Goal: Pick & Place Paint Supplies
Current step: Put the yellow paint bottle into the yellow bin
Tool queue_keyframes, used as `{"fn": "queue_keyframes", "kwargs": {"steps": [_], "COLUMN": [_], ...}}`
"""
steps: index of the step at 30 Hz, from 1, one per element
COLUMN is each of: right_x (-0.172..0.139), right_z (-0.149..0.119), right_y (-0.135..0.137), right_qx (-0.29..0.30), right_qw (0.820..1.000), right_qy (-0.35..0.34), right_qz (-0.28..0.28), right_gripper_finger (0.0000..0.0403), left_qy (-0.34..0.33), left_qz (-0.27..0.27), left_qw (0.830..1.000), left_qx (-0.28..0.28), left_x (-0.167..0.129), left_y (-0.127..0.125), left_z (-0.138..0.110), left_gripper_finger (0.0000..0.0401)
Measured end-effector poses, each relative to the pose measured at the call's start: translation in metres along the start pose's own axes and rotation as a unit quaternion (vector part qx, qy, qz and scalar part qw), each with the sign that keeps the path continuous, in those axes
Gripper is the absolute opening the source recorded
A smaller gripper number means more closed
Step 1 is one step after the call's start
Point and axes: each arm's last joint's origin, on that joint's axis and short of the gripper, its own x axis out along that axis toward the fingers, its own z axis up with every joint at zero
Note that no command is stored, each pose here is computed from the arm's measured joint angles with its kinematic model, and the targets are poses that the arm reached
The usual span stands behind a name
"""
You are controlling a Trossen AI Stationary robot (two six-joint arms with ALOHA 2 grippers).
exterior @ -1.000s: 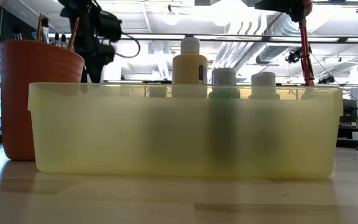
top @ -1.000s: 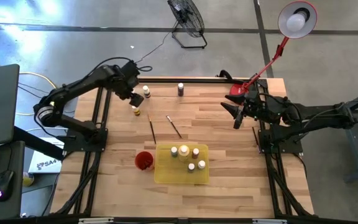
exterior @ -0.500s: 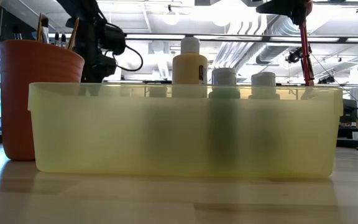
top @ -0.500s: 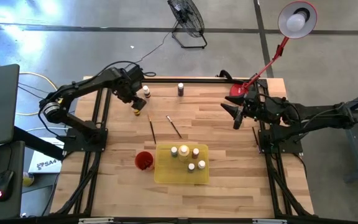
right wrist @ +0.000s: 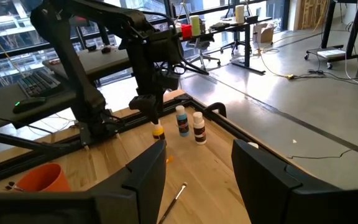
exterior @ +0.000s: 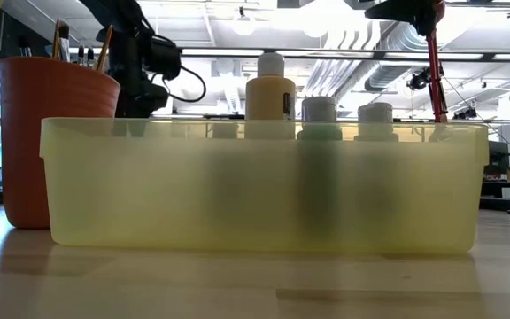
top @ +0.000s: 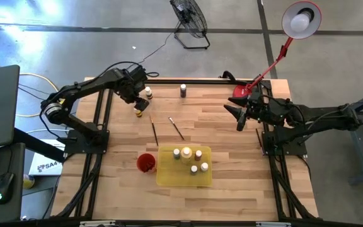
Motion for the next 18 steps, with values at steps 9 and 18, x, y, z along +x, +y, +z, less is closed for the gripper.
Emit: {"fn": "queue_keyframes", "kwargs": {"steps": [9, 18], "right_x": [0.000, 0.000], "right_z": [0.000, 0.000], "right_y": [0.000, 0.000], "right_qx": [0.000, 0.000], "right_qw": [1.000, 1.000], "right_qy": [0.000, 0.000], "right_qz": [0.000, 0.000], "right_gripper_finger": [0.0174, 0.0174], "left_qy": [0.027, 0.054], "left_qz": [0.007, 0.008], "left_qw": [1.000, 0.998], "left_qx": [-0.001, -0.002], "left_x": [0.015, 0.029], "left_y": [-0.001, -0.002], "left_z": [0.006, 0.010], "left_gripper_finger": [0.0266, 0.0266]}}
